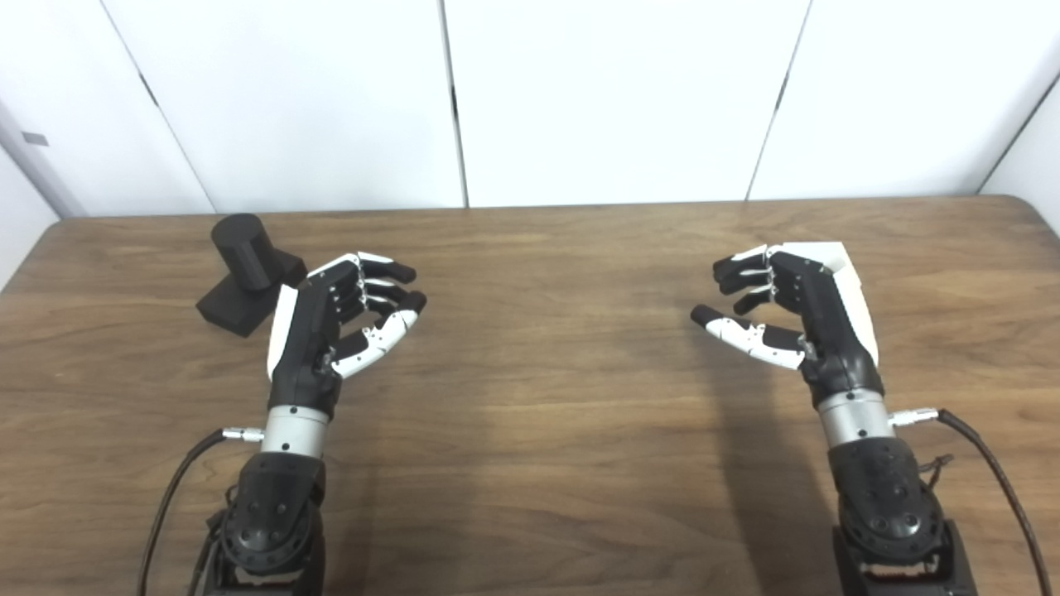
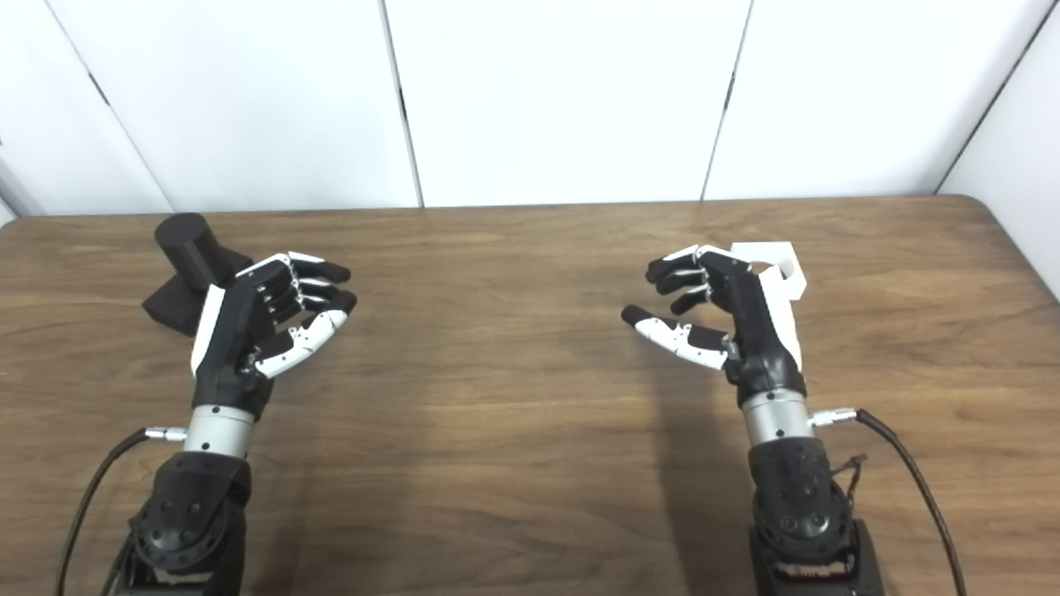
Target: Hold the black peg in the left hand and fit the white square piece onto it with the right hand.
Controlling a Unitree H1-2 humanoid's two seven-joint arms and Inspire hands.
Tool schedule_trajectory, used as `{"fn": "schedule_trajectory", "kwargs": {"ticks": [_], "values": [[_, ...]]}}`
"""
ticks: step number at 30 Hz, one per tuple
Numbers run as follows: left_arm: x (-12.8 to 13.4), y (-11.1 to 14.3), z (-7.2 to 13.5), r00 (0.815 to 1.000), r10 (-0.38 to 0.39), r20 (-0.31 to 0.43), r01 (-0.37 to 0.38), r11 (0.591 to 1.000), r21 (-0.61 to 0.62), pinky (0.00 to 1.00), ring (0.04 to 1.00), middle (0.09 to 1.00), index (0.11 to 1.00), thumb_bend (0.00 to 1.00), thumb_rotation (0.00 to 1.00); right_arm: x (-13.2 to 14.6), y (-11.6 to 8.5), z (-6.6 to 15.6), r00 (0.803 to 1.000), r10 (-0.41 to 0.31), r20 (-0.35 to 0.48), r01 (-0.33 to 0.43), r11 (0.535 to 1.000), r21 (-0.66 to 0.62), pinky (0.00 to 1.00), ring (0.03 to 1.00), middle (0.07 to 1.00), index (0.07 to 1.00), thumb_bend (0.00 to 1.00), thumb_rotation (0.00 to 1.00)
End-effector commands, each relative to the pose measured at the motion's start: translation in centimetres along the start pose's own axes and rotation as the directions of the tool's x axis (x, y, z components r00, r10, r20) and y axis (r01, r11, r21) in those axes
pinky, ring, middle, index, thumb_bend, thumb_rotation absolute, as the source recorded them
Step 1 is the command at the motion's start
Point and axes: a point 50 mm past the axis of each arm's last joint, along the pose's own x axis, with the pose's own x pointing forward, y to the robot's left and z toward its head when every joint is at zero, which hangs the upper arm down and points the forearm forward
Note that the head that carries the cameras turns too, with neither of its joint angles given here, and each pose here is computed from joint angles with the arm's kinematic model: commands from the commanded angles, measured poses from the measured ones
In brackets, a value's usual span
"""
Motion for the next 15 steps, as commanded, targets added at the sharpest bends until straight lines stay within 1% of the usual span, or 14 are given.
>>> {"fn": "schedule_trajectory", "kwargs": {"ticks": [1, 10, 15], "values": [[1.33, 0.10, 1.72, 0.996, -0.007, 0.094, 0.006, 1.000, 0.008, 0.43, 0.536, 0.613, 0.499, 0.50, 0.06, 0.86, -0.60, 1.59, 0.995, -0.029, 0.092, 0.028, 1.000, 0.003, 0.45, 0.580, 0.626, 0.494, 0.50, 0.14], [1.31, 0.24, 1.47, 0.996, -0.008, 0.094, 0.007, 1.000, 0.005, 0.44, 0.541, 0.611, 0.499, 0.50, 0.06, 0.92, -0.21, 1.54, 0.995, -0.025, 0.094, 0.024, 1.000, 0.011, 0.45, 0.570, 0.622, 0.494, 0.50, 0.14], [1.16, -0.46, 1.44, 0.996, -0.012, 0.088, 0.013, 1.000, -0.004, 0.44, 0.541, 0.609, 0.499, 0.50, 0.06, 0.77, -0.80, 1.29, 0.996, -0.024, 0.090, 0.024, 1.000, 0.002, 0.47, 0.583, 0.628, 0.495, 0.50, 0.13]]}}
